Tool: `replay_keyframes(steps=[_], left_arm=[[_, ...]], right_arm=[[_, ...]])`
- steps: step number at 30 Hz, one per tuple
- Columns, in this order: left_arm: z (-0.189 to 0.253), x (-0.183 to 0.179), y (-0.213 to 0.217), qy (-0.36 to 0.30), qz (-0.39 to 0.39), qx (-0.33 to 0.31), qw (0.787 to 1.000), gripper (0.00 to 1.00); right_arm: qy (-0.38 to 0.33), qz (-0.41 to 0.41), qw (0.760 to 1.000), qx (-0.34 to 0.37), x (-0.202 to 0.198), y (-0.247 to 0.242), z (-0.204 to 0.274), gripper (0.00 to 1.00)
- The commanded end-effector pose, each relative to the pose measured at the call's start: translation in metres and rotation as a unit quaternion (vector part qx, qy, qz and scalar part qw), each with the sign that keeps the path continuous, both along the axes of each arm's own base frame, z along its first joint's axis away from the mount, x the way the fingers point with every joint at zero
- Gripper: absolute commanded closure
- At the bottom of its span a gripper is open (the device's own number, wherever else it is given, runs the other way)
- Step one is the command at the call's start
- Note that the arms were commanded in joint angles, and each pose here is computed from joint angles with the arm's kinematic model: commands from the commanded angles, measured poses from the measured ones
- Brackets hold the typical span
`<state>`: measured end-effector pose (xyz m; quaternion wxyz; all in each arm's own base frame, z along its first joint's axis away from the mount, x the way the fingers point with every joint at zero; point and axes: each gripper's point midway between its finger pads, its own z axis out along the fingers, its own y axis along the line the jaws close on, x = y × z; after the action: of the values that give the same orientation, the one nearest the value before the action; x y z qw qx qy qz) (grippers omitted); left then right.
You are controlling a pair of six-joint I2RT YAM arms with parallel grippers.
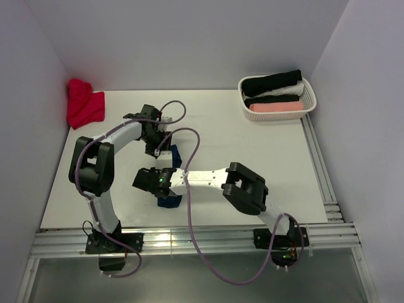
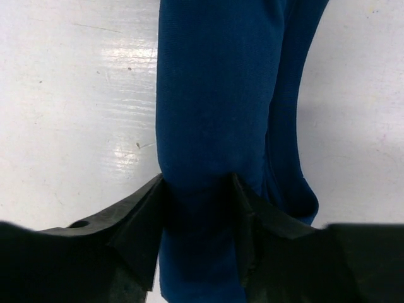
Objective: Roll the t-shirts
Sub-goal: Roll the tshirt
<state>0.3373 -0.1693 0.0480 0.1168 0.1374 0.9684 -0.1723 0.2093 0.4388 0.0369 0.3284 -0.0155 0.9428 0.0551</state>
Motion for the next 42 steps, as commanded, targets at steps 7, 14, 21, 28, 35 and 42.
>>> replay_keyframes(steps=[7, 14, 21, 28, 35, 42], left_arm=[[0.05, 0.034, -0.01, -0.045, -0.014, -0.077, 0.996, 0.33], [0.061, 0.038, 0.004, -0.04, -0.017, -0.124, 0.991, 0.32], [0.042, 0.025, 0.006, -0.024, -0.042, -0.139, 0.989, 0.32], [0.015, 0.009, -0.003, 0.015, -0.054, -0.175, 0.983, 0.32], [-0.011, 0.0, -0.006, 0.049, -0.04, -0.182, 0.981, 0.35], [-0.029, 0.003, 0.005, 0.037, 0.002, -0.089, 0.995, 0.44]], right_arm=[[0.05, 0.002, 0.997, 0.063, -0.017, -0.016, -0.023, 0.62], [0.077, 0.006, 0.978, 0.192, -0.018, -0.026, -0.026, 0.64], [0.1, 0.002, 0.946, 0.307, -0.016, -0.033, -0.029, 0.65], [0.113, 0.001, 0.916, 0.385, -0.016, -0.035, -0.034, 0.66], [0.125, -0.009, 0.908, 0.4, -0.018, -0.039, -0.047, 0.66], [0.126, -0.019, 0.919, 0.374, -0.015, -0.045, -0.054, 0.59]])
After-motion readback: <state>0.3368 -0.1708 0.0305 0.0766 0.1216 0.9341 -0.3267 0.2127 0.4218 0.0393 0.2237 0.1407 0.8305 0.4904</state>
